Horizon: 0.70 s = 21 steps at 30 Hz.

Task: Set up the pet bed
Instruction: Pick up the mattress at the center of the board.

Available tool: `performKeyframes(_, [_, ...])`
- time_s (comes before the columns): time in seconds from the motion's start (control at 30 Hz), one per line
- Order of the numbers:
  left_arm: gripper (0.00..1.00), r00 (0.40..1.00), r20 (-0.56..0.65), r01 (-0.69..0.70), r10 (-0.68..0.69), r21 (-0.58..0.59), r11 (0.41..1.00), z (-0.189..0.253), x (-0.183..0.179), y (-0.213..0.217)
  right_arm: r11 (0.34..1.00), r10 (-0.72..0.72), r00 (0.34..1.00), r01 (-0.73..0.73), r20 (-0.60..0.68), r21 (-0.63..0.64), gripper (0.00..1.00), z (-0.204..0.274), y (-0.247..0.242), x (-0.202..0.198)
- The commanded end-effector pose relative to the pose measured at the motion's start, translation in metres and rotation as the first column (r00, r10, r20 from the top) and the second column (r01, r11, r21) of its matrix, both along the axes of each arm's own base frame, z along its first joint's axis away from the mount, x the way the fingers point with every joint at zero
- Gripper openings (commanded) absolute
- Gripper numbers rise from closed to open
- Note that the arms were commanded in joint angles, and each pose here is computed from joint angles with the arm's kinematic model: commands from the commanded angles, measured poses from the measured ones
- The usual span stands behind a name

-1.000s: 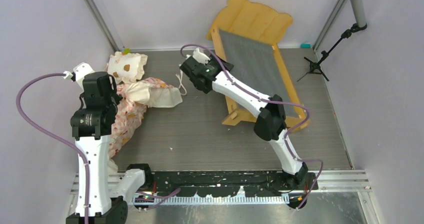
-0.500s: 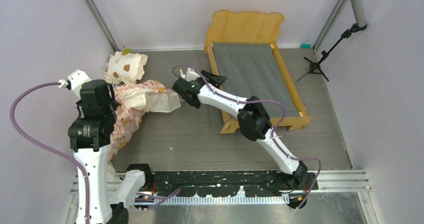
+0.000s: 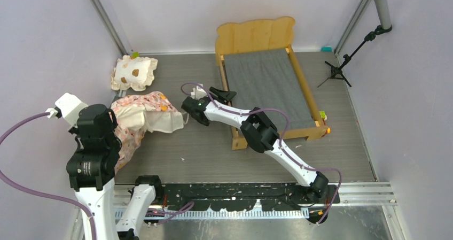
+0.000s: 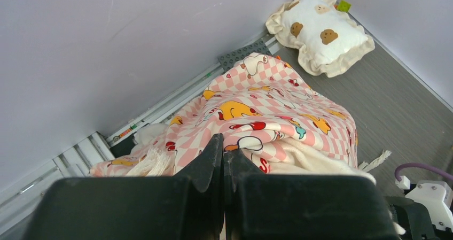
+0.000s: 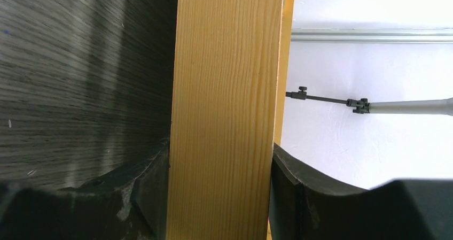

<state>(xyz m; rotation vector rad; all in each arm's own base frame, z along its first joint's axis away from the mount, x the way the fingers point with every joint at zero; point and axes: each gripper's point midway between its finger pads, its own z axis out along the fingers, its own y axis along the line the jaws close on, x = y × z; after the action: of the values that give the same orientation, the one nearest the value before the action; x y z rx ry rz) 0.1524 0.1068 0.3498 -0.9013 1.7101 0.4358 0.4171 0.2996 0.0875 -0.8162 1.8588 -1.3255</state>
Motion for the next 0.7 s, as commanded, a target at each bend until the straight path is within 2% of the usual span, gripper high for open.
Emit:
performKeyframes(0.0, [0.00,0.999,0.025,-0.047,0.047,0.015,0.999,0.006,0.003,0.007,0.996,0.022,0.998,-0.017,-0.057,0.091,0.06,-0.003,0.010,0.002])
performKeyframes(0.07, [0.00,0.998,0.022,-0.051,0.051,0.018,0.999,0.006,0.004,0.008,0.992,0.024,0.998,-0.016,-0.061,0.124,0.18,-0.001,0.013,0.001])
performKeyframes(0.2, [0.00,0.998,0.016,-0.055,0.055,0.026,0.998,0.007,0.004,0.009,0.973,0.046,0.996,-0.028,-0.075,0.231,0.55,0.015,0.022,-0.002])
performKeyframes(0.27, [0.00,0.998,0.016,-0.054,0.054,0.027,0.998,0.007,0.005,0.009,0.953,0.053,0.996,-0.029,-0.073,0.302,0.65,0.021,0.028,-0.005])
performKeyframes(0.4, [0.00,0.999,0.012,-0.052,0.052,0.029,0.998,0.007,0.006,0.009,0.925,0.084,0.992,-0.044,-0.090,0.377,0.76,0.029,0.037,-0.012])
performKeyframes(0.53, [0.00,0.999,0.010,-0.050,0.050,0.031,0.998,0.007,0.008,0.009,0.884,0.122,0.986,-0.058,-0.110,0.464,0.79,0.035,0.048,-0.021])
performKeyframes(0.67, [0.00,0.999,0.013,-0.047,0.046,0.034,0.998,0.013,0.011,0.009,0.758,0.178,0.979,-0.071,-0.102,0.649,0.80,0.069,0.067,-0.032])
